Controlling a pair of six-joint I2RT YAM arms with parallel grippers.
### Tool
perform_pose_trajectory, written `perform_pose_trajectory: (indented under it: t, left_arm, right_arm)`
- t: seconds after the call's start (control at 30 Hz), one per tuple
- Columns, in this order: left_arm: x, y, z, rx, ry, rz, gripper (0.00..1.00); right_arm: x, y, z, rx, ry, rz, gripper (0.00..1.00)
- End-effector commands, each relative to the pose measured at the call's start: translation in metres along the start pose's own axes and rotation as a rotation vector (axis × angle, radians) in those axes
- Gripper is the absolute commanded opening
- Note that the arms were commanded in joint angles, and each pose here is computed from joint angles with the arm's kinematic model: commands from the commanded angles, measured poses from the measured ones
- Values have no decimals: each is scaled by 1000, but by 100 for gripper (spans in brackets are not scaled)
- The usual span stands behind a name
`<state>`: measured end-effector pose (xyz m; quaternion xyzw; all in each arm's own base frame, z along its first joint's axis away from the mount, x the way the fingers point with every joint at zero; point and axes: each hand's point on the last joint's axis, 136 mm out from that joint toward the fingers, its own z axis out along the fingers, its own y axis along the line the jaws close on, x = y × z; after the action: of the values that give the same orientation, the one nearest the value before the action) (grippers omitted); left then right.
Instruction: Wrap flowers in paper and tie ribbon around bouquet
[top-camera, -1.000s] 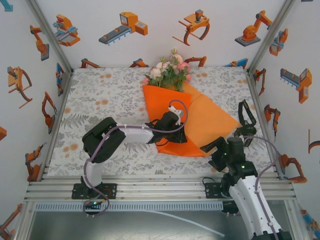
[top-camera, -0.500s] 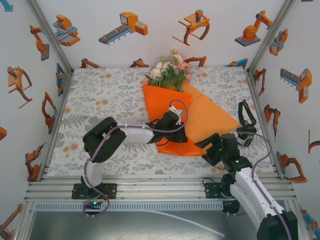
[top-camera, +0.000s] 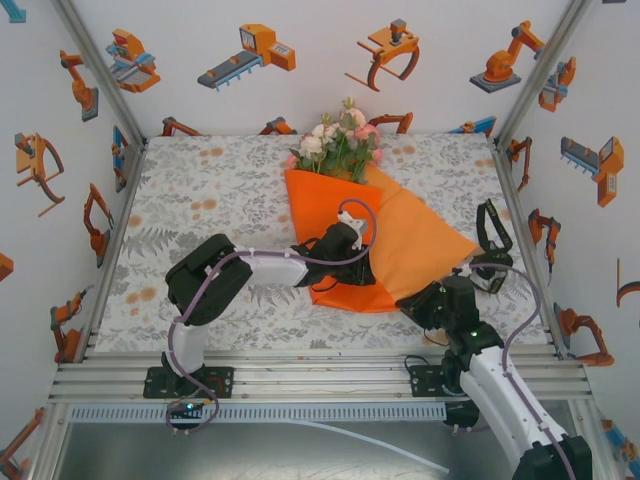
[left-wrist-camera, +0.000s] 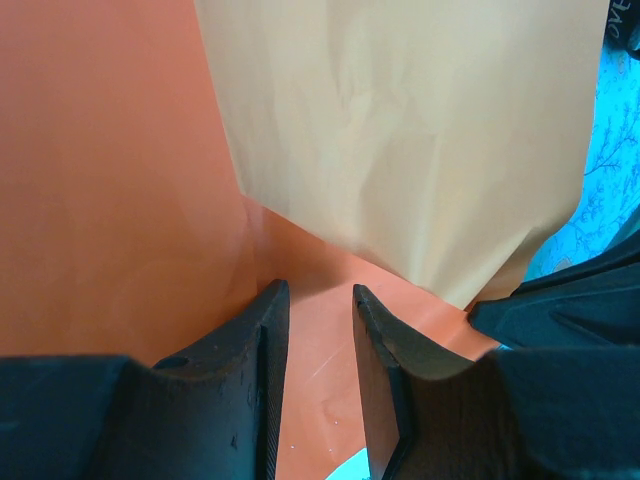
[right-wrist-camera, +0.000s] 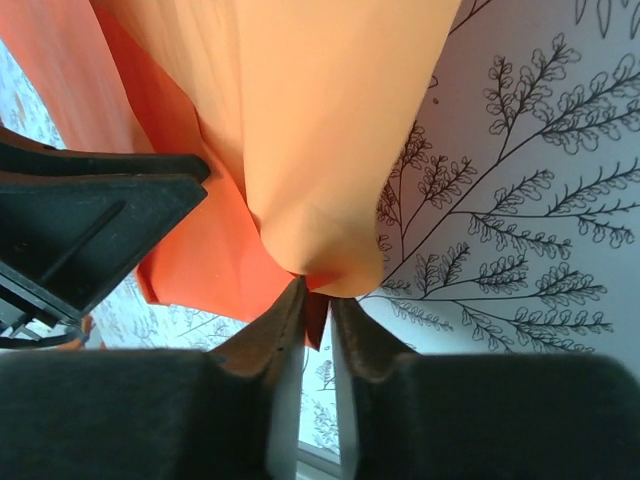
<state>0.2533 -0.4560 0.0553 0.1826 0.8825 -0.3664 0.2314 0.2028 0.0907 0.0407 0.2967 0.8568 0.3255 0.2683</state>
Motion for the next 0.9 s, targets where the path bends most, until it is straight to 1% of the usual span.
perform_pose_trajectory:
  t: [0.0, 0.07, 0.27, 0.4, 0.53, 0.7, 0.8, 0.87]
  left_arm:
    - [-10, -7, 0, 21, -18, -9, 35]
    - [-15, -11, -5, 29, -23, -7, 35]
    - [-44, -28, -44, 42, -100, 22, 35]
    - [-59, -28, -72, 15, -154, 34, 35]
    - [-61, -12, -87, -76, -169, 57, 35]
    - [-49, 29, -90, -214, -161, 50, 35]
    - [-39, 43, -81, -227, -131, 30, 34]
    - [-34, 45, -73, -217, -117, 22, 34]
  right_arm:
    - [-1, 6, -6, 7, 7, -43, 9]
    - [-5, 14, -8, -8, -5, -56, 0]
    - [-12, 20, -5, 20, -2, -92, 0]
    - [-14, 22, -3, 31, 6, -111, 0]
    - [-17, 29, -6, 30, 7, -141, 0]
    - [-21, 44, -12, 11, 17, -180, 0]
    - [-21, 55, -14, -10, 37, -218, 0]
    - [-22, 61, -16, -13, 52, -252, 0]
